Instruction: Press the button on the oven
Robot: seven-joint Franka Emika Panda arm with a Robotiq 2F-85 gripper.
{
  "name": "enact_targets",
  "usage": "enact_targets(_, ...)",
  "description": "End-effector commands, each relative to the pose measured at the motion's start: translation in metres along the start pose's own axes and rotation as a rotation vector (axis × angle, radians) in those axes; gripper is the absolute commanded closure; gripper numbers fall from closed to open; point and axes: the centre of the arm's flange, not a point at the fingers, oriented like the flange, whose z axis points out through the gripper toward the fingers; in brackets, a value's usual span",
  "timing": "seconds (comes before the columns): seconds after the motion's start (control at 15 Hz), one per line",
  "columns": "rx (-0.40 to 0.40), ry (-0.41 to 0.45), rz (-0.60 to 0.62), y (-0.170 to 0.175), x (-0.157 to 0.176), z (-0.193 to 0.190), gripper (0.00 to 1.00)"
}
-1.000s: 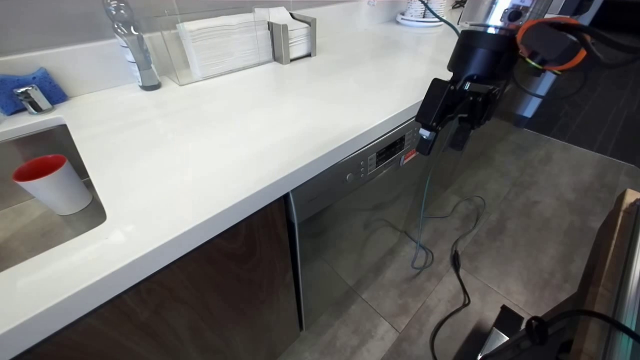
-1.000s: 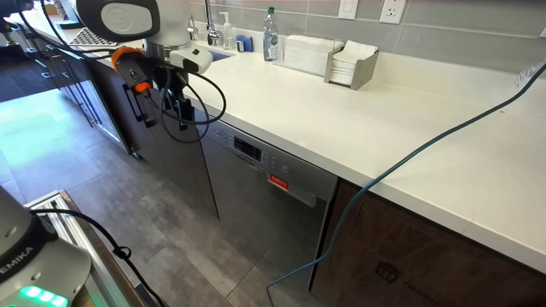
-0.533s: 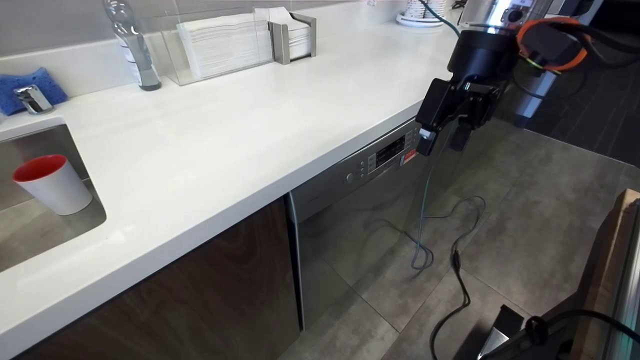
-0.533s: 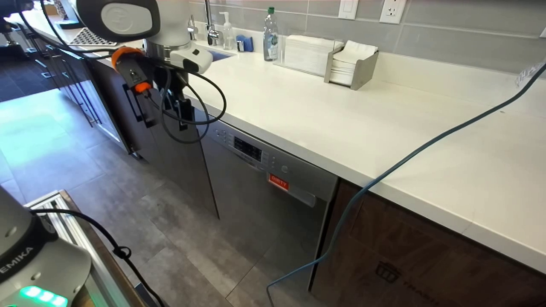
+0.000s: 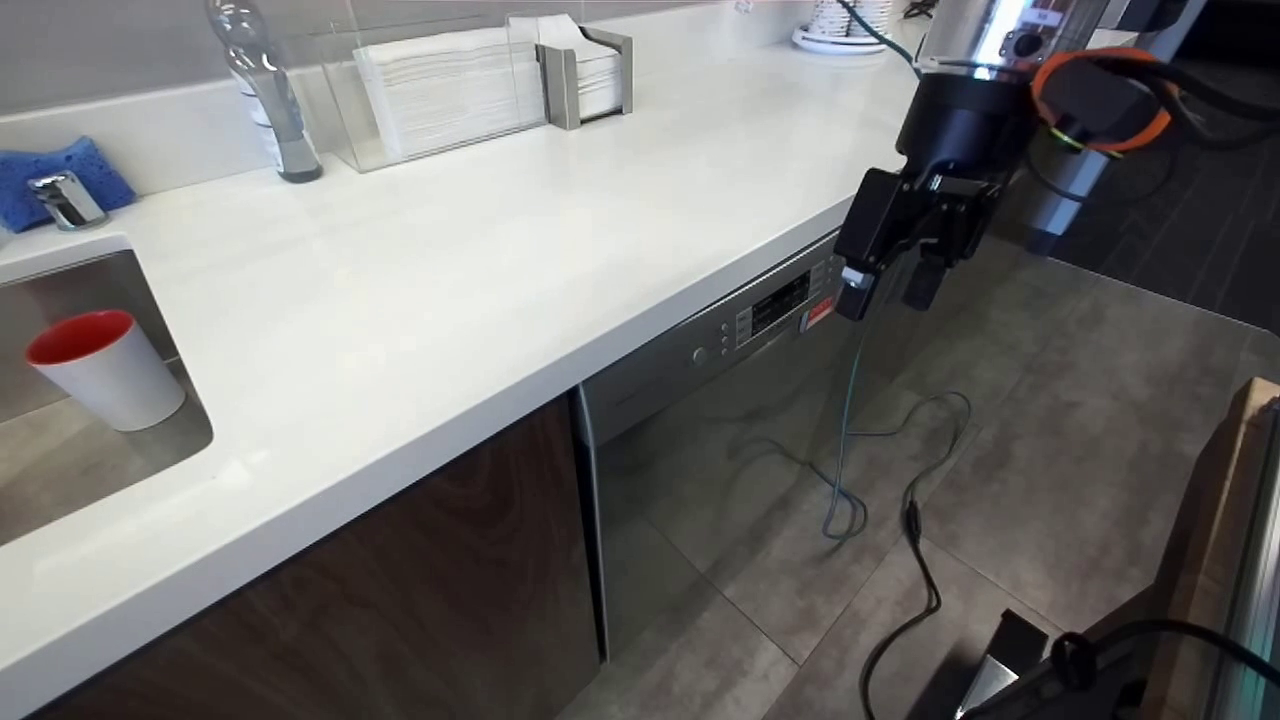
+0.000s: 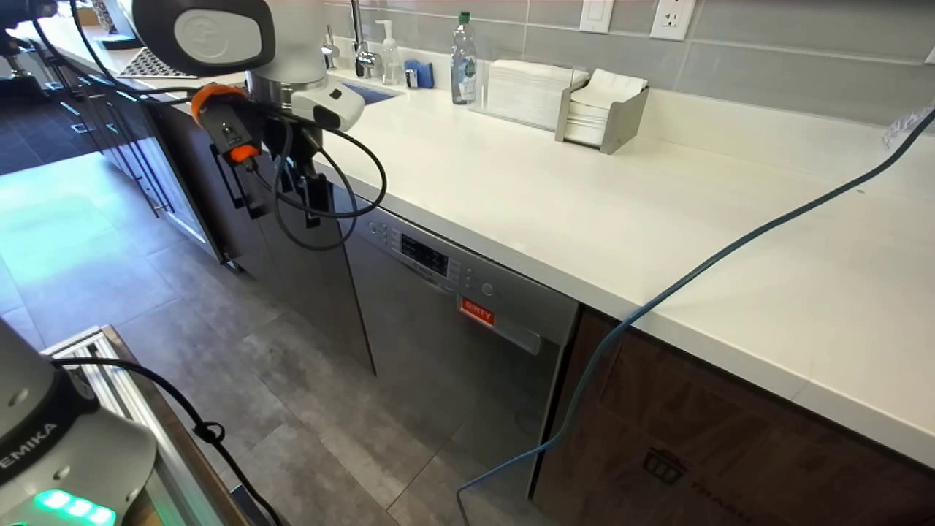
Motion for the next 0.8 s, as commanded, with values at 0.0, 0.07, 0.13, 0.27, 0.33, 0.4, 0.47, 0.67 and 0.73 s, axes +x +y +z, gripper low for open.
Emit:
enact_targets(0.0,-0.036,-0.055,0.038,0.009,0.004,0.036,0.00)
enact_targets(0.07,-0.055,-0.066,0.035,0.011,0.003,0.044,0.00)
enact_targets(0.13,-0.063,-0.060,0.029,0.014,0.003,0.050,0.00)
enact_targets(0.27,-0.090,-0.048,0.025,0.016,0.004,0.059,0.00)
enact_targets(0.33,-0.101,-0.033,0.019,0.018,0.005,0.065,0.00)
enact_targets(0.4,-0.105,-0.011,0.007,0.018,0.006,0.069,0.00)
enact_targets(0.47,-0.107,0.012,-0.002,0.019,0.008,0.075,0.00)
enact_targets(0.67,-0.093,0.092,-0.029,0.015,0.012,0.084,0.00)
enact_targets(0.73,-0.097,0.105,-0.036,0.015,0.013,0.088,0.00)
